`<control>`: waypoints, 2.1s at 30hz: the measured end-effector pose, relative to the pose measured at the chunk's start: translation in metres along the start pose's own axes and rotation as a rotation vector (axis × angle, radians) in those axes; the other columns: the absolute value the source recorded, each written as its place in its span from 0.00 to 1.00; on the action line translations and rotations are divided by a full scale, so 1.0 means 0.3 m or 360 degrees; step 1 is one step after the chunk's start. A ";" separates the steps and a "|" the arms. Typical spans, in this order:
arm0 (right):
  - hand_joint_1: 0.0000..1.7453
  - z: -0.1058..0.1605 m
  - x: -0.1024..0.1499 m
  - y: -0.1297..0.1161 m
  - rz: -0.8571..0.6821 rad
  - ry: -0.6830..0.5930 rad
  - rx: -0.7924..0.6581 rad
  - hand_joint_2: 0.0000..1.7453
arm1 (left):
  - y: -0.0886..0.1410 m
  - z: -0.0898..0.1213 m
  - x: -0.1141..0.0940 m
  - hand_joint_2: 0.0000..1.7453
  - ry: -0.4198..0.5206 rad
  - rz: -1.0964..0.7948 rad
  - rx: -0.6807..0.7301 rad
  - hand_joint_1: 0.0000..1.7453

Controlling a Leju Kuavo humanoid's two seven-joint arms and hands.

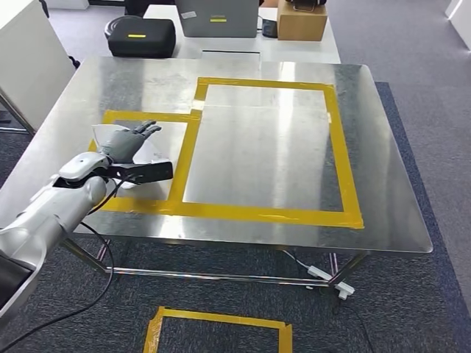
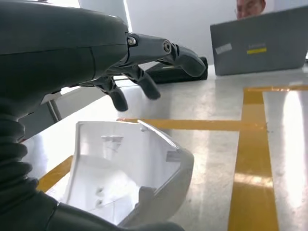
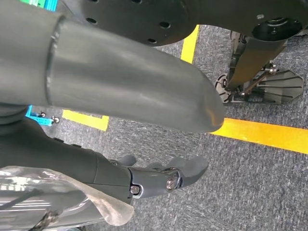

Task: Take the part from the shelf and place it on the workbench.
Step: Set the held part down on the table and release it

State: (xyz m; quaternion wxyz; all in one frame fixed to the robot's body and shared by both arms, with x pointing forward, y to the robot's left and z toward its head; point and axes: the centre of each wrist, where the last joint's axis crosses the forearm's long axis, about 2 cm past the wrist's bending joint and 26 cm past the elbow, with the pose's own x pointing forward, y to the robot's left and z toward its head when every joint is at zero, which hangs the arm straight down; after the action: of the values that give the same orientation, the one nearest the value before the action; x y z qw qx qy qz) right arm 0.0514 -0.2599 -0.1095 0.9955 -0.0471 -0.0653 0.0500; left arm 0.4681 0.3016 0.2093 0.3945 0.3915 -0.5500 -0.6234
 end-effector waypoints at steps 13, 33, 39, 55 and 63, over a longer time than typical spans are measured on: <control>0.00 0.000 0.000 0.000 0.0026 -0.0002 -0.0002 0.00 | -0.057 0.048 0.011 0.00 -0.0018 0.0024 0.0311 0.00; 0.00 0.000 0.001 0.000 0.0028 0.0010 -0.0004 0.00 | -0.067 0.076 -0.026 0.00 0.0037 -0.0007 0.0372 0.00; 0.00 0.000 0.000 0.001 0.0029 0.0037 -0.0005 0.00 | -0.067 0.078 -0.026 0.00 0.0033 -0.0026 0.0388 0.00; 0.00 0.000 0.004 0.002 0.0024 0.0092 -0.0018 0.00 | -0.102 0.098 -0.030 0.00 0.0046 -0.0057 0.0360 0.00; 0.00 0.001 0.005 0.006 0.0020 0.0111 -0.0027 0.00 | -0.125 0.116 -0.042 0.00 0.0076 -0.0047 0.0367 0.00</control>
State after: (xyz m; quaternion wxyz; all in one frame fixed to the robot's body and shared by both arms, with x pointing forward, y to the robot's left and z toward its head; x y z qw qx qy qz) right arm 0.0528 -0.2580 -0.1091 0.9964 -0.0578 -0.0307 0.0542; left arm 0.4386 0.3294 0.1758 0.3506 0.4570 -0.6026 -0.5523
